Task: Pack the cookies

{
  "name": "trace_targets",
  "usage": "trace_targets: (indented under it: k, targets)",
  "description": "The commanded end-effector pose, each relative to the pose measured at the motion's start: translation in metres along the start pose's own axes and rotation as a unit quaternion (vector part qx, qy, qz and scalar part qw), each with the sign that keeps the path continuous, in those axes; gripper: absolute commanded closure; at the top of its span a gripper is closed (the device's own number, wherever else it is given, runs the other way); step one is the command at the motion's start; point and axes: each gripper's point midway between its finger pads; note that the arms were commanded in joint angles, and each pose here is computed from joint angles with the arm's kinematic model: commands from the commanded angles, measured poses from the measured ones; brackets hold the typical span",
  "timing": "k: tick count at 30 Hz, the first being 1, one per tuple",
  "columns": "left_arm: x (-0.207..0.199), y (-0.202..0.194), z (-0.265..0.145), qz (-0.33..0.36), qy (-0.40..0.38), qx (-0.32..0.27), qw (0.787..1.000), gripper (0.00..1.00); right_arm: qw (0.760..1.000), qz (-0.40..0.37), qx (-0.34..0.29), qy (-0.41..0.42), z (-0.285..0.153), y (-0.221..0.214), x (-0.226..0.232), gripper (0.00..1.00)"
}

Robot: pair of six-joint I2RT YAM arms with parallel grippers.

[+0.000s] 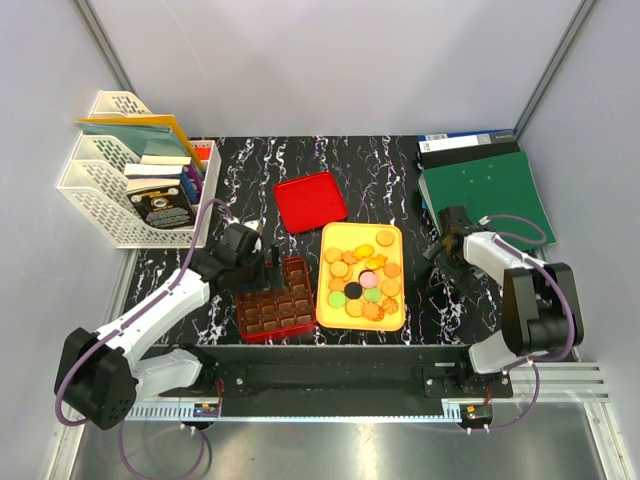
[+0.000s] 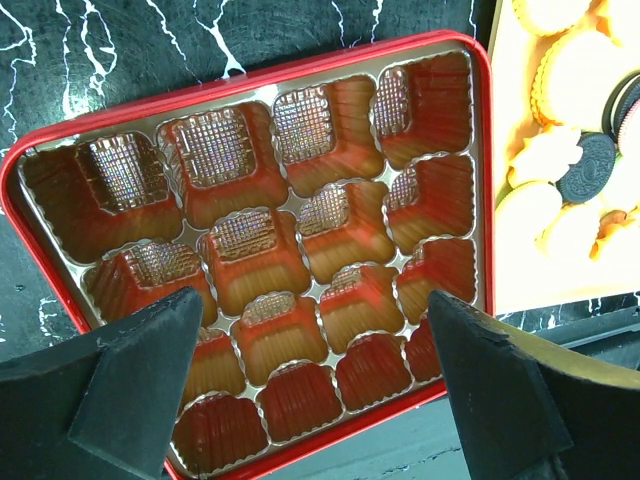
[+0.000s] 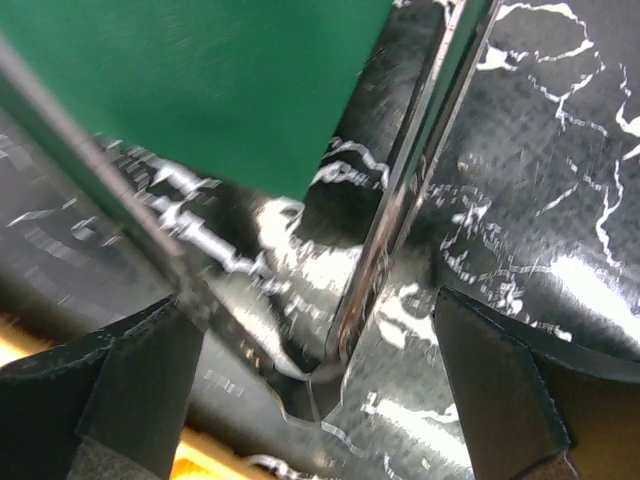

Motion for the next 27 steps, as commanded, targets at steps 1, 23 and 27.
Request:
trace_targets:
  k: [1,23,27]
  targets:
    - [-0.002,0.003,-0.002,0.001,-0.004,-0.011,1.0,0.01,0.999,-0.003,-0.023,-0.027,0.013,0.02,0.0,0.0]
    - [-0.005,0.01,-0.001,-0.004,0.005,-0.016,1.0,0.01,0.999,-0.043,-0.01,-0.027,0.008,0.016,-0.006,0.71]
    - [-0.005,0.011,-0.001,-0.005,0.006,-0.016,1.0,0.01,0.999,-0.045,-0.023,0.008,-0.018,0.023,-0.001,0.84]
Point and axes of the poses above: each gripper's point midway between its finger pads, its own z axis out along the fingers, its own x axis along the line the jaws close on, y = z × x, and after that the axes turned 4 degrees about -z, right-handed
